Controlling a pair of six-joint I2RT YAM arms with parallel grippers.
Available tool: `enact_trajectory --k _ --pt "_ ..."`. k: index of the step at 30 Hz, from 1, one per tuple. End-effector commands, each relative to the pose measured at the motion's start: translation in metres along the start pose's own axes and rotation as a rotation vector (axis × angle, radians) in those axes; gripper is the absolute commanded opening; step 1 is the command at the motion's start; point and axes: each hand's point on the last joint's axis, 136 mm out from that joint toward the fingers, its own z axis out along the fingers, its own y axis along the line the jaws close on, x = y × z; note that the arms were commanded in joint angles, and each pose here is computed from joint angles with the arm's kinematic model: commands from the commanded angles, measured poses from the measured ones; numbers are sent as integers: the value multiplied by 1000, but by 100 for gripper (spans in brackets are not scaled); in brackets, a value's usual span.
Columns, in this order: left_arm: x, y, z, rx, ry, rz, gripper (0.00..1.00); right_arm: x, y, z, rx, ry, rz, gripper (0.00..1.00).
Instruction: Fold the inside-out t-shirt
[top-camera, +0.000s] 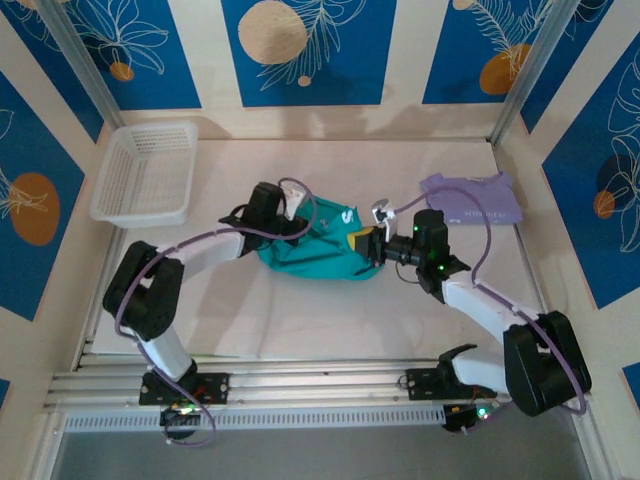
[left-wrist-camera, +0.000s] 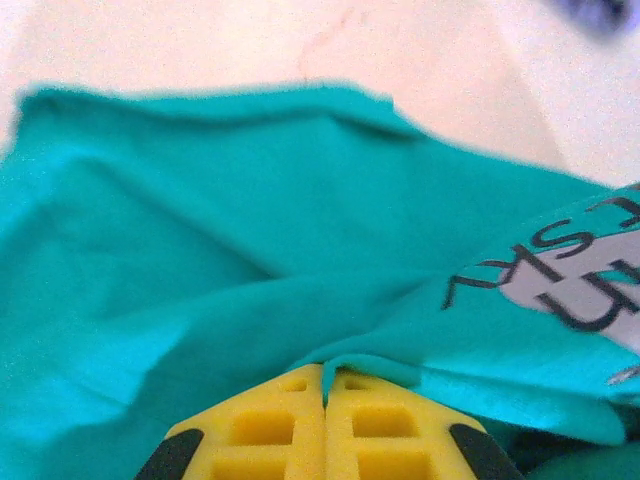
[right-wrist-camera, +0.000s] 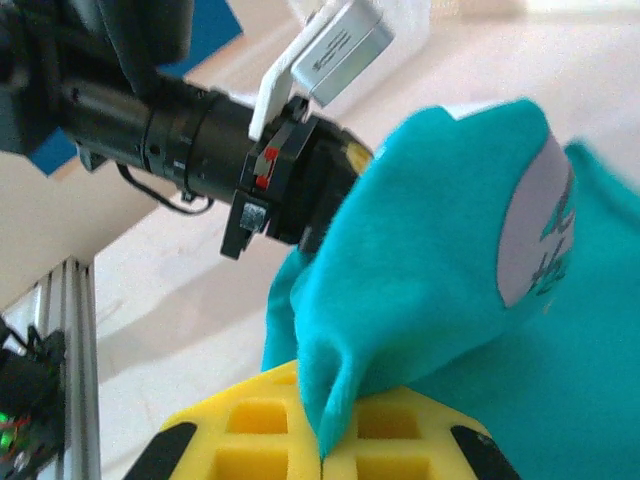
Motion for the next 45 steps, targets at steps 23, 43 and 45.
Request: enact_trajectory --k 23,43,45 --pt "-109 -69 -159 420 -669 86 0 7 -21 -34 402 -49 -161 50" --pt "-89 -62 -150 383 -619 74 0 -42 41 77 -150 80 -132 28" --pt "-86 -60 -150 369 -618 73 0 -47 38 79 -125 81 -135 10"
